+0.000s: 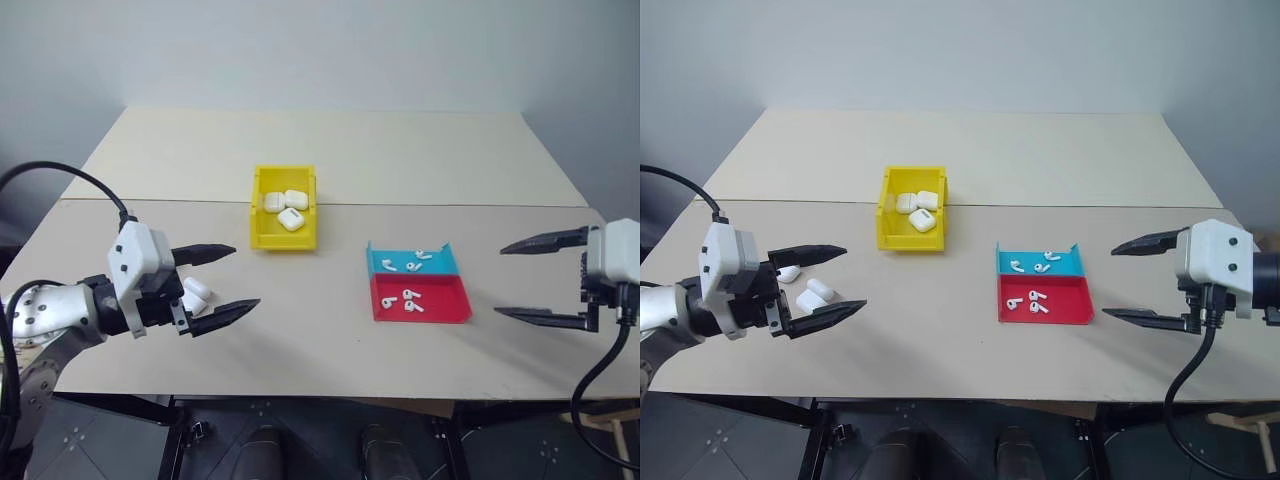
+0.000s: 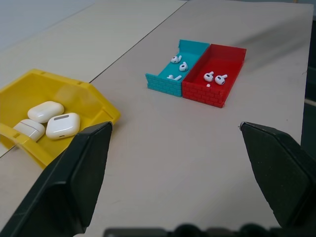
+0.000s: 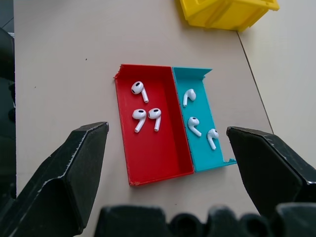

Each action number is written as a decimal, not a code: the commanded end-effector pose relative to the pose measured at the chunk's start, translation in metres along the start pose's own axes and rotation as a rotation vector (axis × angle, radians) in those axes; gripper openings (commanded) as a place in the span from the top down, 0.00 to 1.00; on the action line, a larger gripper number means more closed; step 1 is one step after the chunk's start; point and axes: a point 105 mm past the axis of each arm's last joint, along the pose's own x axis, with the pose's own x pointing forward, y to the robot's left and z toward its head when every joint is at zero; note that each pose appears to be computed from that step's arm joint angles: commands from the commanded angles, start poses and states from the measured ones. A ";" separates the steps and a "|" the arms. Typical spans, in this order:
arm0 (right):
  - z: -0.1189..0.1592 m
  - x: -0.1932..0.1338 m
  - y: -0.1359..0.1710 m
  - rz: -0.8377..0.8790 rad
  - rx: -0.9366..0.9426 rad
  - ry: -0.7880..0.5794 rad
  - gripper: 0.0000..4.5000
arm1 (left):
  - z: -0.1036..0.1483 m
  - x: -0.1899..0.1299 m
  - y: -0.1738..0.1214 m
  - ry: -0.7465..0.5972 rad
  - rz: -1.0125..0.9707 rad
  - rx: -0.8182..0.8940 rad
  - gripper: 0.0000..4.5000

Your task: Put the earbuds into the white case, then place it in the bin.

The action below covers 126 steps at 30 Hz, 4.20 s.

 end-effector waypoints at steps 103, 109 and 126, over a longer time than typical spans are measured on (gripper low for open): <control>-0.028 0.004 0.010 -0.127 0.193 0.129 0.01 | -0.111 -0.007 0.076 1.081 0.300 -0.437 0.00; -0.026 0.005 0.010 -0.126 0.193 0.129 0.00 | -0.112 -0.008 0.079 1.091 0.316 -0.427 0.34; -0.011 0.000 -0.005 -0.189 0.135 0.064 0.00 | 0.015 0.011 0.068 0.494 0.179 -0.190 0.38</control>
